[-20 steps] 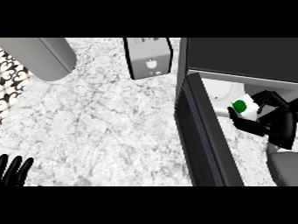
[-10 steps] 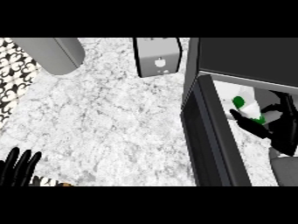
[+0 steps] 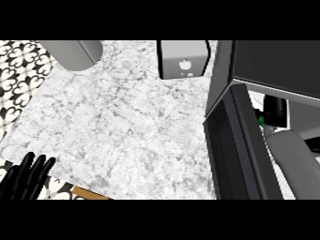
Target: Pick up the milk, place it into the microwave and close the microwave
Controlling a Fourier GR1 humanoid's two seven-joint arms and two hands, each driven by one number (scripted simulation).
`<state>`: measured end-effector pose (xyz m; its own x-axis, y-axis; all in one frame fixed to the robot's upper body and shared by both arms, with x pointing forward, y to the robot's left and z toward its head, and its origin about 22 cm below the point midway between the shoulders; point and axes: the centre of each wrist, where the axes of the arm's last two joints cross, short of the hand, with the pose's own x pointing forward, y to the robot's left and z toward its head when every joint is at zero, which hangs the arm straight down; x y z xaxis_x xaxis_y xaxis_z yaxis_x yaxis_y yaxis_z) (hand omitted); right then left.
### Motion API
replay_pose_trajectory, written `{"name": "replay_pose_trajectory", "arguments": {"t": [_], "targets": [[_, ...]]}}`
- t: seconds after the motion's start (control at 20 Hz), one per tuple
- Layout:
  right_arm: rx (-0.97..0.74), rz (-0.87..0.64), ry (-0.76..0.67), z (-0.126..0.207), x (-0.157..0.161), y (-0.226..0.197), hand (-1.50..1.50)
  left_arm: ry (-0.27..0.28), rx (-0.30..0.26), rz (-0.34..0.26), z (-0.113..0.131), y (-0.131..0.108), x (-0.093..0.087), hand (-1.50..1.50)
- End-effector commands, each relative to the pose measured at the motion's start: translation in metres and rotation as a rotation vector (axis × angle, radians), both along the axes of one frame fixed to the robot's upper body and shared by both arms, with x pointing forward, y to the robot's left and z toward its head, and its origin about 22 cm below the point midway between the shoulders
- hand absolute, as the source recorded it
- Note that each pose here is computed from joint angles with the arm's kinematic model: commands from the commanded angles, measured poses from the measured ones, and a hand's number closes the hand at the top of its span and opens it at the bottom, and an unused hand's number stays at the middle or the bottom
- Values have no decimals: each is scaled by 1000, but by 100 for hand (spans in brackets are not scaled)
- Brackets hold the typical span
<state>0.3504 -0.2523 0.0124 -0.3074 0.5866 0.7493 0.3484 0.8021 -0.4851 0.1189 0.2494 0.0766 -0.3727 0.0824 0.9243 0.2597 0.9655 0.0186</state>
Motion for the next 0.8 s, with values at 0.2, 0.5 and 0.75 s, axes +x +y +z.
{"name": "replay_pose_trajectory", "arguments": {"t": [0.2, 0.5, 0.75], "targets": [[94, 153, 137, 32, 54, 38, -150, -10, 12, 14, -1, -5, 7, -150], [99, 183, 148, 40, 71, 29, -150, 0, 7, 29, 2, -15, 7, -150], [112, 220, 163, 36, 78, 22, -150, 20, 9, 27, 0, -21, 6, -150]]}}
